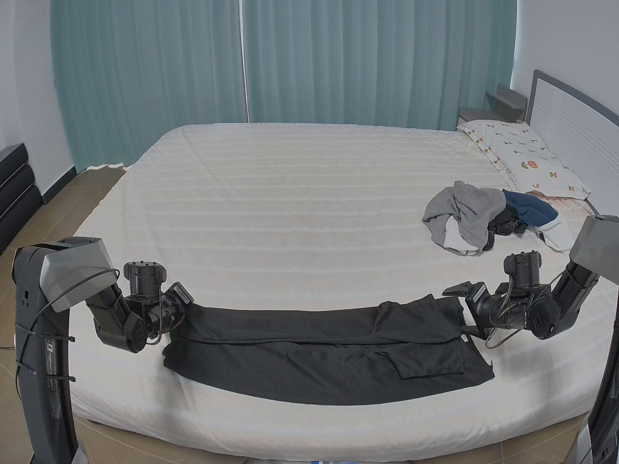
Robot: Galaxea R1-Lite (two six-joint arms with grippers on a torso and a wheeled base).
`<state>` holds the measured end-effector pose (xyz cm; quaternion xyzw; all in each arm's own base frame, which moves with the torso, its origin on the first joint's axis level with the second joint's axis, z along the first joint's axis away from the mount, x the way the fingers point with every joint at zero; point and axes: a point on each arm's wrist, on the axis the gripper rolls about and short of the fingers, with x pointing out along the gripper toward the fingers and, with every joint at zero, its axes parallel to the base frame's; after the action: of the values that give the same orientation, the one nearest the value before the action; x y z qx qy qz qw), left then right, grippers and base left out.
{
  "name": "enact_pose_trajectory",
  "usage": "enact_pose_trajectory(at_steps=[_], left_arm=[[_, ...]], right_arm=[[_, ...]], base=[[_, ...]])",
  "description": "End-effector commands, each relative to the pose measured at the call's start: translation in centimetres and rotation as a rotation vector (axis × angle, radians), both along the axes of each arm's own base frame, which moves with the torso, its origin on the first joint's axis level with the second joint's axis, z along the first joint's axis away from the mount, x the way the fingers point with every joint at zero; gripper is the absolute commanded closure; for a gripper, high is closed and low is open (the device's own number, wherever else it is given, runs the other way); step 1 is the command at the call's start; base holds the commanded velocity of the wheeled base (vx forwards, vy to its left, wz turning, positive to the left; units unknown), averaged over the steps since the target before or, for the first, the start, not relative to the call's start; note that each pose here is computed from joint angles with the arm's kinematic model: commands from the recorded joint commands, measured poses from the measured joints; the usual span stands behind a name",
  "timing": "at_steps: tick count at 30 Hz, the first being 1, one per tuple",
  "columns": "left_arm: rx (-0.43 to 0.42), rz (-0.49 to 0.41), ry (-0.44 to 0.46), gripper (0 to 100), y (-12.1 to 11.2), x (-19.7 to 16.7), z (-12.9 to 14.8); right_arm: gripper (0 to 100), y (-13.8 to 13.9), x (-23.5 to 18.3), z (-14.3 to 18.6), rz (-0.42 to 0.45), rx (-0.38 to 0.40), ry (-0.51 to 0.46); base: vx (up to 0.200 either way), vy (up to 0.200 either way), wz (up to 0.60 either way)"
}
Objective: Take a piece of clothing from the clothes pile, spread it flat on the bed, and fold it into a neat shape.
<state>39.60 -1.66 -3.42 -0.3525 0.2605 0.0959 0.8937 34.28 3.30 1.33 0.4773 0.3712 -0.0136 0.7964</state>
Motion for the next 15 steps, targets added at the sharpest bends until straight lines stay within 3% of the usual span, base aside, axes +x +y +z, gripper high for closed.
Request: enact_pose_trajectory(at_steps=[1, 10, 15], left_arm=[[-0.001, 0.003, -0.012, 0, 0.0, -0.1, 0.6], [-0.012, 0.042, -0.039, 0, 2.1, -2.0, 3.7], [-0.021, 0.021, 0.008, 0, 2.3, -4.4, 3.7]], right_arm=[[0, 0.0, 0.0, 0.1, -0.002, 0.001, -0.003], [0, -0.2, -0.4, 0.2, -0.006, 0.002, 0.004], [0, -0.3, -0.5, 0.0, -0.008, 0.003, 0.010]], base=[[0.000, 0.000, 0.00], [0.000, 0.000, 0.00], [0.000, 0.000, 0.00]])
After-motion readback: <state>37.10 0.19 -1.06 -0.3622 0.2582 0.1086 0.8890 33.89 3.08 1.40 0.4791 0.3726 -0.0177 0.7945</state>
